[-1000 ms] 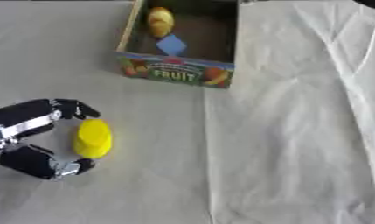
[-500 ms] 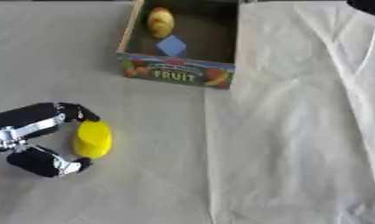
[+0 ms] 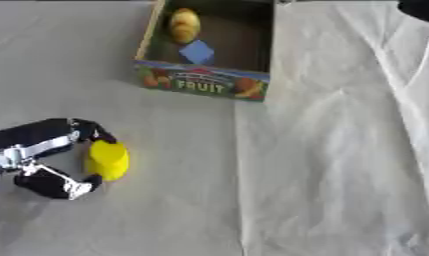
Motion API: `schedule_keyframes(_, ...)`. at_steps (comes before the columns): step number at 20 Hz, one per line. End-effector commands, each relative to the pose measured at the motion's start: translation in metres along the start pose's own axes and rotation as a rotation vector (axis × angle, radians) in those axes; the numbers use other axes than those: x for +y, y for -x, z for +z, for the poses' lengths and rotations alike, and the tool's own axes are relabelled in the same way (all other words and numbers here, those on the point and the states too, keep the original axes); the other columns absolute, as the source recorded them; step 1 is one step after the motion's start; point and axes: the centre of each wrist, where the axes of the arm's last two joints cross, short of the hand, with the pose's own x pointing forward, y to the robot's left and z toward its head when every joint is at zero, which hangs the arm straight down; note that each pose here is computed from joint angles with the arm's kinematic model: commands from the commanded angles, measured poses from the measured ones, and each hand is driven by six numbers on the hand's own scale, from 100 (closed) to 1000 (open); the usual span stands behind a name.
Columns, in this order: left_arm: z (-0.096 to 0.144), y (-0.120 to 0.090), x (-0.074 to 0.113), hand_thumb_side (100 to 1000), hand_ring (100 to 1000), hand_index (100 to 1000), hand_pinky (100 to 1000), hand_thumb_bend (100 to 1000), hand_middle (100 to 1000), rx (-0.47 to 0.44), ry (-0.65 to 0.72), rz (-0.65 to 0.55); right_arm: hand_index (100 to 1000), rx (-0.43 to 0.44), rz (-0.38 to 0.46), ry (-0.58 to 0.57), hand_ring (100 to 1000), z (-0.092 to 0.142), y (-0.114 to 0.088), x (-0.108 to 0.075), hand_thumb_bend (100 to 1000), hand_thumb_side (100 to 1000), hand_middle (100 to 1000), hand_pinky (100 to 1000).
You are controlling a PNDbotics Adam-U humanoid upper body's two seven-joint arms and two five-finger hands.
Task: Pick up objects on the table and place them in the box.
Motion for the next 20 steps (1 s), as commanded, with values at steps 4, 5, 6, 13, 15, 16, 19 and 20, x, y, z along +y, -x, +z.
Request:
schedule_keyframes(4,0.001,0.0,0.009,100,742,789,674,276,695,0.017,-0.028,-0.128,846,-0.022,-0.005,0.027,790,-0.002,-0.003,-0.008,100,349,719,859)
schedule_keyframes(5,0.001,-0.001,0.011,100,719,764,638,267,668,0.016,-0.041,-0.15,846,-0.022,-0.008,0.028,790,-0.002,-0.003,-0.008,100,359,718,859)
schedule_keyframes(6,0.001,-0.001,0.011,100,705,746,622,242,651,0.015,-0.054,-0.169,846,-0.021,-0.011,0.03,789,-0.001,-0.003,-0.008,100,365,718,859)
schedule_keyframes(13,-0.004,-0.006,0.005,150,633,576,543,100,584,-0.018,-0.133,-0.207,847,-0.009,-0.019,0.025,789,0.001,0.0,-0.007,100,385,717,859)
schedule_keyframes(15,-0.002,-0.009,0.008,126,623,552,534,100,574,-0.039,-0.154,-0.203,846,-0.005,-0.02,0.025,789,0.002,0.0,-0.007,100,394,716,859)
schedule_keyframes(16,-0.001,-0.012,0.01,105,618,542,529,100,570,-0.05,-0.165,-0.205,846,-0.004,-0.02,0.025,789,0.002,0.0,-0.007,100,397,716,859)
schedule_keyframes(19,0.003,-0.019,0.017,100,606,511,518,100,557,-0.075,-0.192,-0.216,845,0.0,-0.022,0.027,788,0.003,0.001,-0.007,100,404,714,859)
schedule_keyframes(20,0.006,-0.022,0.021,100,602,505,516,100,555,-0.084,-0.205,-0.22,845,0.001,-0.022,0.028,788,0.003,0.002,-0.007,100,404,714,859)
